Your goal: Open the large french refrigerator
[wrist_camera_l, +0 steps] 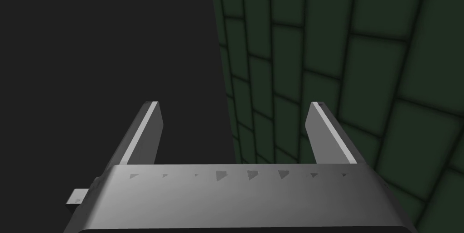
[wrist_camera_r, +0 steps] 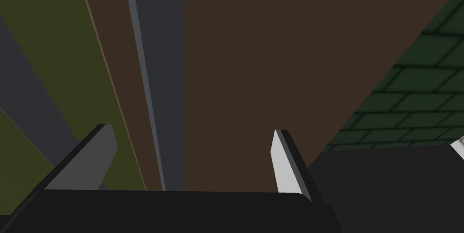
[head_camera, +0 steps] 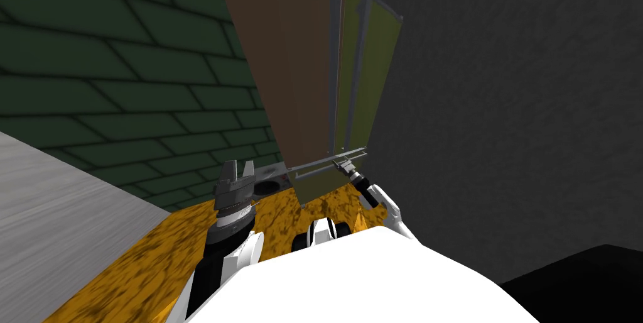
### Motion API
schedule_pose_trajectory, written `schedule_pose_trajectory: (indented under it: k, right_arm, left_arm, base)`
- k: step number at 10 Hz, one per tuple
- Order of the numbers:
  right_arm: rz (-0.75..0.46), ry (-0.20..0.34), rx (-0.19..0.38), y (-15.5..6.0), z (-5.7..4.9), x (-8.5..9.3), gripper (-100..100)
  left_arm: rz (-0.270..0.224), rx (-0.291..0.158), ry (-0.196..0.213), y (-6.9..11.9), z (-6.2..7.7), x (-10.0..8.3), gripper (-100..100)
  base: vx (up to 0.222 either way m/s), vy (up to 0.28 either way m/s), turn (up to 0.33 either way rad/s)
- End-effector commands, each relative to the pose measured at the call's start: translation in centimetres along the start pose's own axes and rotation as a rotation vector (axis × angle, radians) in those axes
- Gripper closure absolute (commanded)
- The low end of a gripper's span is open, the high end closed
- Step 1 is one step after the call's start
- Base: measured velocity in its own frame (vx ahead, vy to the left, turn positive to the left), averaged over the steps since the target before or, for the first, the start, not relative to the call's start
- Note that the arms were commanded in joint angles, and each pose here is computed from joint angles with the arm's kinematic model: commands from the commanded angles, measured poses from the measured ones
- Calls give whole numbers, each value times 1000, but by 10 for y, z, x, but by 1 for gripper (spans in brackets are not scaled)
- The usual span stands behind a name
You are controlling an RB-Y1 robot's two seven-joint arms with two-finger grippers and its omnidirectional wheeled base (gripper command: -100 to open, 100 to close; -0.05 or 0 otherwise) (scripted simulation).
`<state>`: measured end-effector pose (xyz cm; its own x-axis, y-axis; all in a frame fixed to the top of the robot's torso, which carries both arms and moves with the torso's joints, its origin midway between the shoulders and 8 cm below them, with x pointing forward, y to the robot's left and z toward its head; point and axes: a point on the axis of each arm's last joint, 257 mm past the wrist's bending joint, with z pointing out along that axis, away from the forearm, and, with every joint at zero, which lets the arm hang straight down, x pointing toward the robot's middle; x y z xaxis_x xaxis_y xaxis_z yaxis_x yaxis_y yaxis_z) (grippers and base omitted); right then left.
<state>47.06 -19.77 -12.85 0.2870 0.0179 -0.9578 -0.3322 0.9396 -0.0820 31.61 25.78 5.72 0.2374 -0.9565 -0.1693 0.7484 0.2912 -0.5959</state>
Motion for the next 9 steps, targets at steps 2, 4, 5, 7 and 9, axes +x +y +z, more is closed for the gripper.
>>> schedule_pose_trajectory:
  k: [2,4,5,7,9]
  right_arm:
    - [-233,111,-13,-19,4,41,-100]
    - [-292,139,-18,-24,5,52,-100]
    - [-351,165,-23,-30,6,62,-100]
    - [-461,214,-35,-41,7,79,-100]
    - [-562,256,-48,-53,7,93,-100]
  left_arm:
    - [0,0,0,0,0,0,0]
    - [0,0,0,0,0,0,0]
    - [0,0,0,0,0,0,0]
    - [0,0,0,0,0,0,0]
    - [0,0,0,0,0,0,0]
  base:
    - [105,46,1]
    - [52,27,3]
    - [61,43,2]
    - [86,42,2]
    - [88,37,2]
